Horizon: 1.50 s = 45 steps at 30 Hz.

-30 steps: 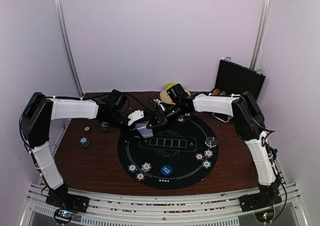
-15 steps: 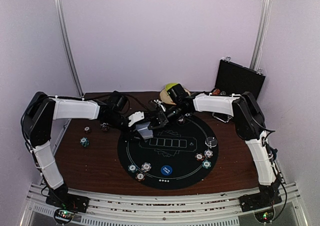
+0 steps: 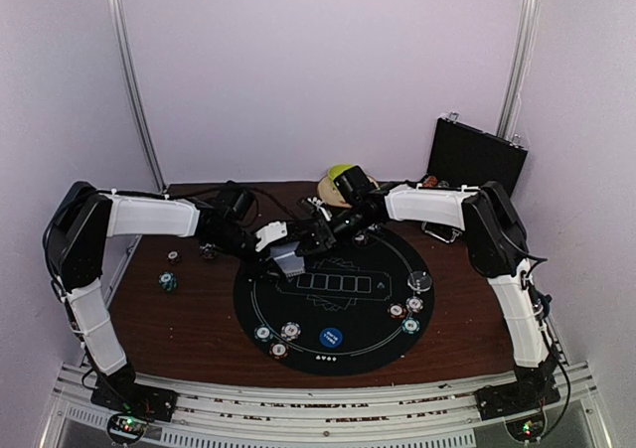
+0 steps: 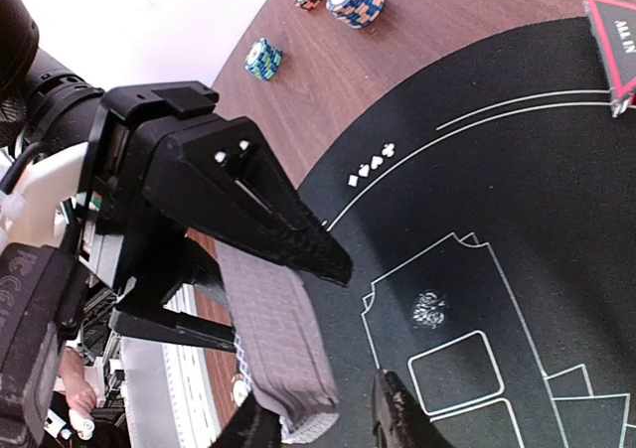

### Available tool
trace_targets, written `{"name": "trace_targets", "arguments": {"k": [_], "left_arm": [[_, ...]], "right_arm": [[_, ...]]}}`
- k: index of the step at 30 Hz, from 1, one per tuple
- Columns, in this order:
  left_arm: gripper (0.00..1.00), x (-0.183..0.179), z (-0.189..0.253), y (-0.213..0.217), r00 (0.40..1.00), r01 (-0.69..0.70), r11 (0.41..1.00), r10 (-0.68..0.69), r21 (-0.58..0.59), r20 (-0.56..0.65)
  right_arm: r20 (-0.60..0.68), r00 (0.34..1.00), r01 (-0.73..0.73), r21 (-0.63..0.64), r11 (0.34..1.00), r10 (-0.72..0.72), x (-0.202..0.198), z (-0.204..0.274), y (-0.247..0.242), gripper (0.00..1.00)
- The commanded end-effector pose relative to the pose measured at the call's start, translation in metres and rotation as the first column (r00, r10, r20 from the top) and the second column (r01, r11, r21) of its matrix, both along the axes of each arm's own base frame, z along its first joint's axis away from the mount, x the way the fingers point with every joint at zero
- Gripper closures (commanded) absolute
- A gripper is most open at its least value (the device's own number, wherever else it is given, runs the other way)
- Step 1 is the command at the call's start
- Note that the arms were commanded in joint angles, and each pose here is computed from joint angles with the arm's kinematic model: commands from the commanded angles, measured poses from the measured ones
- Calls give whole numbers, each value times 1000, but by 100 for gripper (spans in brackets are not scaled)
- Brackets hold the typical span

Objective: Distribute texas hold em gaming equipment
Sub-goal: Pass from the left arm to the right

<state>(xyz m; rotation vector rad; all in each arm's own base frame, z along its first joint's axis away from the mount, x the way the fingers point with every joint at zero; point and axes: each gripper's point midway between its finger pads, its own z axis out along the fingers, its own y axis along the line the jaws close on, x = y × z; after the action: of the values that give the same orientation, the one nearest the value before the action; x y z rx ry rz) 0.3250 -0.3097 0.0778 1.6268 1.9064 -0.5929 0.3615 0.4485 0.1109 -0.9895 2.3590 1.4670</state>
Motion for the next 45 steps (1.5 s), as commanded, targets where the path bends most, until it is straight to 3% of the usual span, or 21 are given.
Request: {"name": "trace_targets", "arguments": {"k": [1,12,29,32,37,39,41,45], "left_arm": [[66,3,11,-9,1000,14,999,-14,-34,10],[66,4,12,-10,1000,16,999,-15,-37,9],[66,4,14,-9,1000,12,999,-12,-39,11],[66,4,14,-9,1000,12,999,-11,-39,13],[65,6,12,-8,1000,1,999,0,-34,20],[60,6,11,-8,1000,-2,999,3,-34,19],[53,7,10,-8,1000,-4,1000,5,-31,21],[24,8,7,-6,1000,-13,1000,14,-22,27]], "right_arm": [[36,999,29,27,999,-30,10,22,-2,65],[-94,995,-32,102,994,41,-9,15,15,62],[-109,992,-60,75,995,68,-24,2,21,62],[-116,991,-61,74,995,70,-25,-1,20,67],[-143,987,-67,88,994,79,-27,-2,21,93],[-155,984,-70,106,992,86,-29,3,23,100],[-160,983,-70,121,990,89,-29,8,23,100],[-157,983,-73,131,989,94,-30,12,23,100]]}}
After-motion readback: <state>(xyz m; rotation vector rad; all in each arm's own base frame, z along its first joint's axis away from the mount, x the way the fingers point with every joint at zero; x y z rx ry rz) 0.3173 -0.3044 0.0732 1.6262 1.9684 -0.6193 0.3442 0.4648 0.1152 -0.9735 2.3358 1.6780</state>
